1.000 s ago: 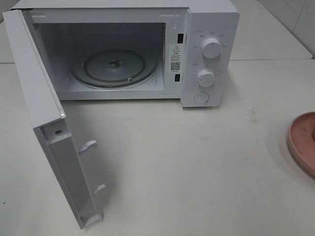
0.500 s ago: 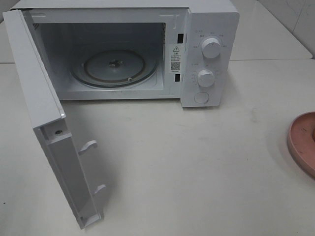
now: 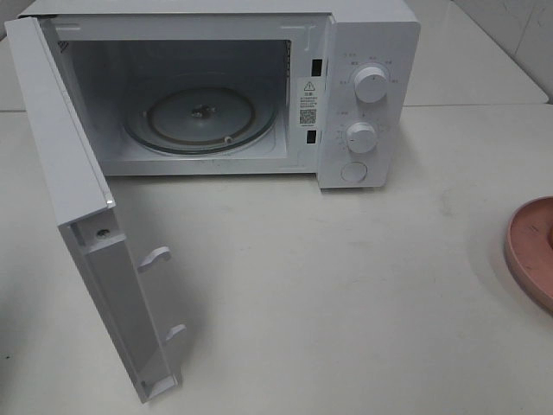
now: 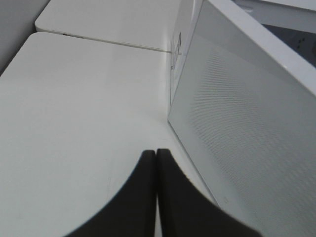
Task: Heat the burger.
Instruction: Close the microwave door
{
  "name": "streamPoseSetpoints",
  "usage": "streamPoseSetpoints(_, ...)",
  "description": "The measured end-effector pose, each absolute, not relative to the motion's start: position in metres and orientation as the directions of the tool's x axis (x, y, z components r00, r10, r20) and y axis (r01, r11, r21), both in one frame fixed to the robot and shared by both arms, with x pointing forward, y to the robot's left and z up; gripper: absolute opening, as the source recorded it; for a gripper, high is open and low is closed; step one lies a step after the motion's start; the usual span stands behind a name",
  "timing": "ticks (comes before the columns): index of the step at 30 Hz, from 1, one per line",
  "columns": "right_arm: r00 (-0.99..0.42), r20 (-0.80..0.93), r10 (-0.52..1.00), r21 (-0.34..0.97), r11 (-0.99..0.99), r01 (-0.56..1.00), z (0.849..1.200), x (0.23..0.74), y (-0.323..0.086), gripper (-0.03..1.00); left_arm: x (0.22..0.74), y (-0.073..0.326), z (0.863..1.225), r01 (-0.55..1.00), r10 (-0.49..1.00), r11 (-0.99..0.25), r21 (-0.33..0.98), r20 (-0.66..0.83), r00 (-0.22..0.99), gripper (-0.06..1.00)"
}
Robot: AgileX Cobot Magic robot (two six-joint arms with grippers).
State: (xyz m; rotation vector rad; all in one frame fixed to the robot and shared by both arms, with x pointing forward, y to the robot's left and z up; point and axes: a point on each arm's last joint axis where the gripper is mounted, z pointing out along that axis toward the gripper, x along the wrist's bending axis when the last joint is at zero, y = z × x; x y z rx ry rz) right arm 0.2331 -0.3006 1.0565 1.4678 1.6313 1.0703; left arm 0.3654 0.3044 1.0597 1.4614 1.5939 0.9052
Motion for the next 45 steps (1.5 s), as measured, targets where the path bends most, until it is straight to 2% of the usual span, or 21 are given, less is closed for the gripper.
streamPoseSetpoints(10, -0.127, 0.035, 0.991, 0.904, 0.023, 0.426, 1.057, 0.233, -0.301, 0.76, 0.401, 0.312, 1.019, 0.38, 0.996, 0.063, 0.923, -0.033, -0.083, 0.0)
streamPoseSetpoints(18, -0.127, 0.035, 0.991, 0.904, 0.023, 0.426, 1.057, 0.233, -0.301, 0.76, 0.416, 0.317, 0.999, 0.186, 0.995, -0.016, 0.982, 0.035, -0.098, 0.0)
streamPoseSetpoints(26, -0.127, 0.035, 0.991, 0.904, 0.023, 0.426, 1.057, 0.233, -0.301, 0.76, 0.434, 0.303, 0.981, 0.176, 0.997, -0.055, 0.983, 0.045, 0.065, 0.0)
streamPoseSetpoints(30, -0.127, 0.035, 0.991, 0.904, 0.023, 0.426, 1.057, 0.233, -0.301, 0.76, 0.444, 0.292, 0.968, 0.16, 0.978, -0.078, 0.984, 0.044, 0.204, 0.0)
streamPoseSetpoints(40, -0.127, 0.035, 0.991, 0.904, 0.023, 0.426, 1.057, 0.233, -0.301, 0.76, 0.462, 0.28, 0.944, 0.178, 0.954, -0.037, 0.983, -0.019, 0.299, 0.0)
streamPoseSetpoints(45, -0.127, 0.035, 0.991, 0.904, 0.023, 0.426, 1.057, 0.233, -0.301, 0.76, 0.478, 0.251, 0.935, 0.19, 0.915, -0.063, 0.98, -0.02, 0.404, 0.0)
